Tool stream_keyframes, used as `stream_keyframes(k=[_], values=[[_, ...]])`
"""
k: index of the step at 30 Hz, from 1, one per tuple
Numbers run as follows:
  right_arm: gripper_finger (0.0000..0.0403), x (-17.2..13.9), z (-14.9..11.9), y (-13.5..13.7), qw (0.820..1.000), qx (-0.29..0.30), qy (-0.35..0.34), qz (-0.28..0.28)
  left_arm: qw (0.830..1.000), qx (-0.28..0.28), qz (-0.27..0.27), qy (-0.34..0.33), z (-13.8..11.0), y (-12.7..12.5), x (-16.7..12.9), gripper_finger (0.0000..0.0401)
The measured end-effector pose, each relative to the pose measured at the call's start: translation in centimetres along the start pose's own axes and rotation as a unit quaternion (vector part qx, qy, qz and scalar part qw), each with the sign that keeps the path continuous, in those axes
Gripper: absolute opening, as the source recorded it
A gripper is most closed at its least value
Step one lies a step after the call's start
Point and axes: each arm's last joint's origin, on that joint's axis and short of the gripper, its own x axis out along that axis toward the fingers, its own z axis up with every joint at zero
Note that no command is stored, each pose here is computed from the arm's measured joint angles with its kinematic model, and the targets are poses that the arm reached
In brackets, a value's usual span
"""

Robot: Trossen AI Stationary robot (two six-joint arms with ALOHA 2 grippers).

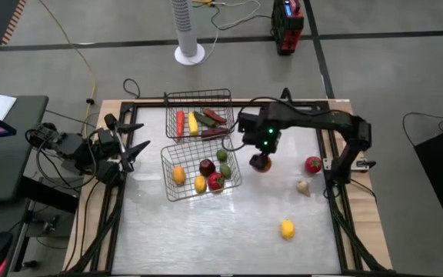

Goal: Sort produce into baskets
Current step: Put the orange into the brown wire basket

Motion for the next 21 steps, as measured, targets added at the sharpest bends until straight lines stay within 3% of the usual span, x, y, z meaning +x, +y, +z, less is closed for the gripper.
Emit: stream_keyframes(k=[4, 10, 14, 21], values=[[0.0339, -2.4, 0.8, 3.4, 0.994, -0.042, -0.099, 0.029, 1.0, -0.001, 0.0, 0.0, 0.0, 0.0, 0.0, 0.0272], [0.0342, -3.6, 3.0, 7.9, 0.951, -0.1, -0.276, 0.093, 1.0, -0.007, 0.001, -0.007, 0.2, 0.0, 0.0, 0.0272], [0.035, -3.6, 3.6, 8.3, 0.941, -0.094, -0.32, 0.061, 1.0, -0.007, 0.001, -0.007, 0.2, 0.0, 0.0, 0.0272], [0.0389, -3.7, 3.8, 9.0, 0.931, -0.103, -0.341, 0.073, 1.0, -0.005, 0.001, -0.007, 0.2, 0.0, 0.0, 0.0272]])
